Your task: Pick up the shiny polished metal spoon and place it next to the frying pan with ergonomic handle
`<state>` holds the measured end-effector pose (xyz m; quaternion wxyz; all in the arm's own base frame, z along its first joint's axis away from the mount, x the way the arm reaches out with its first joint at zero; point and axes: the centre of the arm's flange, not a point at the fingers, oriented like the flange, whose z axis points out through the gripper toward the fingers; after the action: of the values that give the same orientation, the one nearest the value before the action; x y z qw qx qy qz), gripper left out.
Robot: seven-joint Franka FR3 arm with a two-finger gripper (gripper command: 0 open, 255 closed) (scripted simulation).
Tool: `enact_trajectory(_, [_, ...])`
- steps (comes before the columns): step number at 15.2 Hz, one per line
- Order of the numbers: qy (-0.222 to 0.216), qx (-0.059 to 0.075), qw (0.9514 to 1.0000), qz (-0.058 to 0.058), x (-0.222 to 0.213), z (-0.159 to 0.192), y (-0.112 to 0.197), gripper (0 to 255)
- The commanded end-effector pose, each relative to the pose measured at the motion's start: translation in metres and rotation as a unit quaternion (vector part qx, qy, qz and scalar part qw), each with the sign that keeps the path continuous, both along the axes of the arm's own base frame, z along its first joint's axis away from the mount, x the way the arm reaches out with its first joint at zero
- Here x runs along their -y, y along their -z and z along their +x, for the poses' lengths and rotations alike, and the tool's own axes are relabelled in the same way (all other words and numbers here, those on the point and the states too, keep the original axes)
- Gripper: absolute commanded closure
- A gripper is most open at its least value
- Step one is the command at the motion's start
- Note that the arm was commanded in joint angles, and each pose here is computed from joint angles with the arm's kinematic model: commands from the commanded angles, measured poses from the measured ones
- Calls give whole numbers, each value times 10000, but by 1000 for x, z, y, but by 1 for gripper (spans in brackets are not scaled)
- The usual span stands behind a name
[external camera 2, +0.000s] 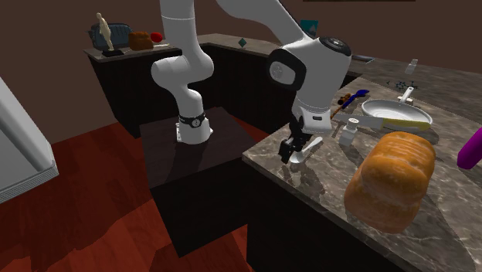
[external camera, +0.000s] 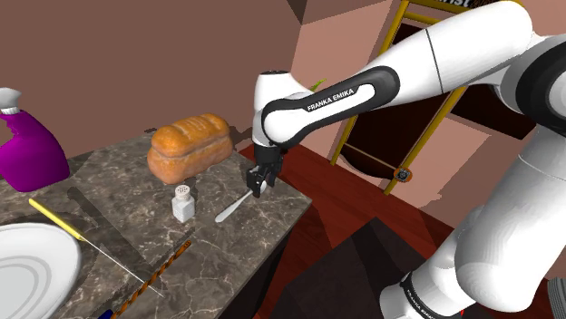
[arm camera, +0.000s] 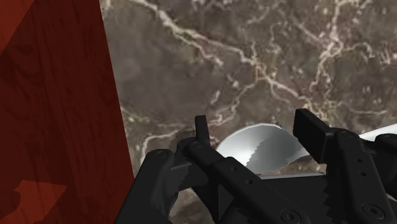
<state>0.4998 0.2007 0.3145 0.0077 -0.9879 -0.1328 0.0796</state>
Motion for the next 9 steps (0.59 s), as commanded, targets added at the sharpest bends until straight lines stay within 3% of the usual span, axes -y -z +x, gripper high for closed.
enact_trajectory(1, [0,-1,10000,0,0,0,-8,255])
enact_trajectory(9, [0,-1,10000,0,0,0,-50,255])
